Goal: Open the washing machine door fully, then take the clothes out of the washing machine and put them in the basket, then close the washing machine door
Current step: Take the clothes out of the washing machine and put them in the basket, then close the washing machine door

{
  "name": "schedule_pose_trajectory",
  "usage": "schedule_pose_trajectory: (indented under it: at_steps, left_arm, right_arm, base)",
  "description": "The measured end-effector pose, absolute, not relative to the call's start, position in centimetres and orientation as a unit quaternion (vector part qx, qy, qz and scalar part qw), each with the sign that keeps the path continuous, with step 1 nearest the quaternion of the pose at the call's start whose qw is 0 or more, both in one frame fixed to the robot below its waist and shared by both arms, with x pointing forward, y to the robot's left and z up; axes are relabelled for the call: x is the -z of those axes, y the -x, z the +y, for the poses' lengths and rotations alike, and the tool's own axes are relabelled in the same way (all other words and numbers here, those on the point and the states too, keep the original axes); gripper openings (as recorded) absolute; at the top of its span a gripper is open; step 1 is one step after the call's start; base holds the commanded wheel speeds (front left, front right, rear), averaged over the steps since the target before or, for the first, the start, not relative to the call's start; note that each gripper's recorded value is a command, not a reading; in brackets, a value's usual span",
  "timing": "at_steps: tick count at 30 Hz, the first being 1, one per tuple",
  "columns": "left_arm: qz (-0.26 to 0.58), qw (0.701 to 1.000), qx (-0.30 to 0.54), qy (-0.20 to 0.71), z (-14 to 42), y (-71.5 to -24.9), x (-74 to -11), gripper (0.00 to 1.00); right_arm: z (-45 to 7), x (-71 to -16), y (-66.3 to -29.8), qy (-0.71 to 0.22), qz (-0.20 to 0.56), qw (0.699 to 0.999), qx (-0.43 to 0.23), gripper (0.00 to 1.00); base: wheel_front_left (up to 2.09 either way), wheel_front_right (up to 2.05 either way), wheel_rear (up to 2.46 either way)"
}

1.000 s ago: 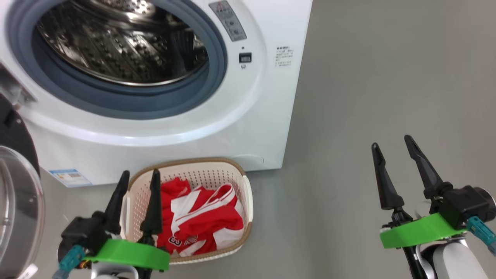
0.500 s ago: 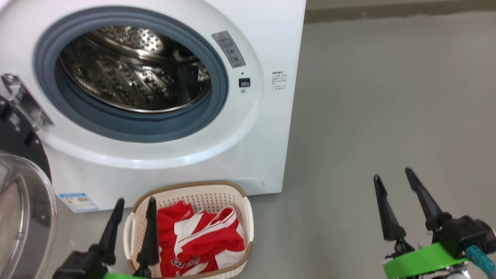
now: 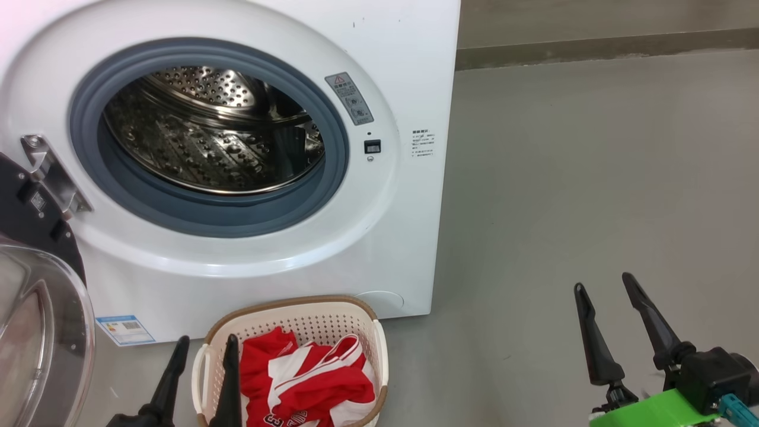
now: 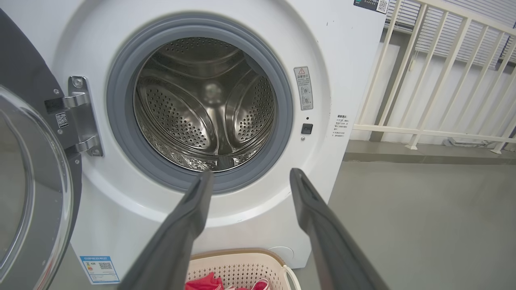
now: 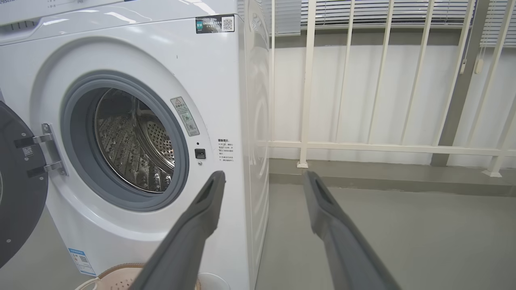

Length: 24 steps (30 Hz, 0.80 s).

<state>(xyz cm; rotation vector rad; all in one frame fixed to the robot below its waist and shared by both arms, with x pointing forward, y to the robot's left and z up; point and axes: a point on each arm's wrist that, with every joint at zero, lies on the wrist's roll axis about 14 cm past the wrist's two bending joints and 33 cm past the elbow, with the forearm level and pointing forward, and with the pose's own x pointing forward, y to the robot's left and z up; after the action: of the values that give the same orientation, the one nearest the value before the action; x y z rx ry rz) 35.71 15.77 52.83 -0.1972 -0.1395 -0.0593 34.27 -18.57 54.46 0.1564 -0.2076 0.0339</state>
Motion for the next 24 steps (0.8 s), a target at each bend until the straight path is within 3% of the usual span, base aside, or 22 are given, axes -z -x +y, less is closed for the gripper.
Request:
schedule_pose_trajectory:
  at_steps: [15,24]
  left_arm:
    - [-0.067,0.993,0.026,0.093,15.92,-35.57,-52.86,1.0]
    - [-0.068,0.994,0.024,0.086,16.09,-35.48,-53.01,1.0]
  right_arm:
    - [-18.6,-53.95,-33.71,-0.082,-0.097,0.992,-0.015,1.0]
    - [-18.76,-54.04,-33.61,-0.083,-0.098,0.992,-0.012,1.0]
  base:
    - [-0.05,0.01,0.04]
    - [-1.35,0.9,0.45]
